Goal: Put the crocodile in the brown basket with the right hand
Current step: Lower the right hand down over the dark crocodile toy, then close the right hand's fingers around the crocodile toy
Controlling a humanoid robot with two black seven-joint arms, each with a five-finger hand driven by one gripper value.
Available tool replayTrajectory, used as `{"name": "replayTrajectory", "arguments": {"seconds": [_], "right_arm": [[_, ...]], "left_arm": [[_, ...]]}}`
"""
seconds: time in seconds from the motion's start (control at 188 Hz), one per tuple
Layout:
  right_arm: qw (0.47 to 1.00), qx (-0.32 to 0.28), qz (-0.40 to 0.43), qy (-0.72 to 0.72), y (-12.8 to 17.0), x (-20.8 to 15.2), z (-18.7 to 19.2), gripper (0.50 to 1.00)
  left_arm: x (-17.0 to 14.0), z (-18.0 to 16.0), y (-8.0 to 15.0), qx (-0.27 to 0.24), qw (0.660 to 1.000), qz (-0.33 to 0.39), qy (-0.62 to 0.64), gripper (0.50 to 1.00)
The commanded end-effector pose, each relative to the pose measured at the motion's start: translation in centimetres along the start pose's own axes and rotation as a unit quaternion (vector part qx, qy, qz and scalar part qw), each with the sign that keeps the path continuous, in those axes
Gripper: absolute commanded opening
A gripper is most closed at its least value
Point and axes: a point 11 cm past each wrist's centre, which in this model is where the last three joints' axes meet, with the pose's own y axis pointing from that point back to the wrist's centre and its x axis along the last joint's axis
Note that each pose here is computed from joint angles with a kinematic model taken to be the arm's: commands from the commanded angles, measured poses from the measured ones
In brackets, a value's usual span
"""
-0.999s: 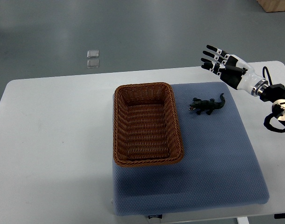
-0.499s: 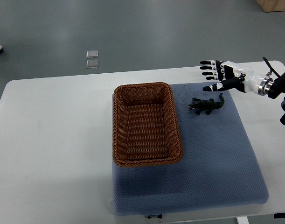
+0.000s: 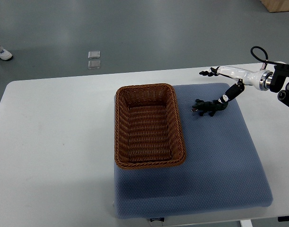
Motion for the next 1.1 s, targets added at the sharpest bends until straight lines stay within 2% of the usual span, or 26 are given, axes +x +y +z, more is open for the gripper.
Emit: {"name": "replayTrajectory", "arguments": {"seconds": [0.0,0.473,0.723,1.094], "right_arm": [[0.998,-0.007,-0.006,0.055,-0.3,-0.5,0.0,0.932],[0.984,-0.026,-0.029,0.173,-0.9,-2.9,0.7,0.930],[0.983,-0.043,-0.030,0.176,-1.5,-3.2,0.8,0.928],[0.984,-0.033,-0.036,0.174,-2.2,-3.9,0.0,0.921]], "left_arm": [[0.0,0.0,0.0,0.000,1.000,0.000,-0.001,1.000],[0.0,0.0,0.0,0.000,1.000,-0.001,-0.001,1.000],[0.0,0.0,0.0,0.000,1.000,-0.001,0.000,1.000],[0.0,0.0,0.0,0.000,1.000,0.000,-0.001,1.000]]}}
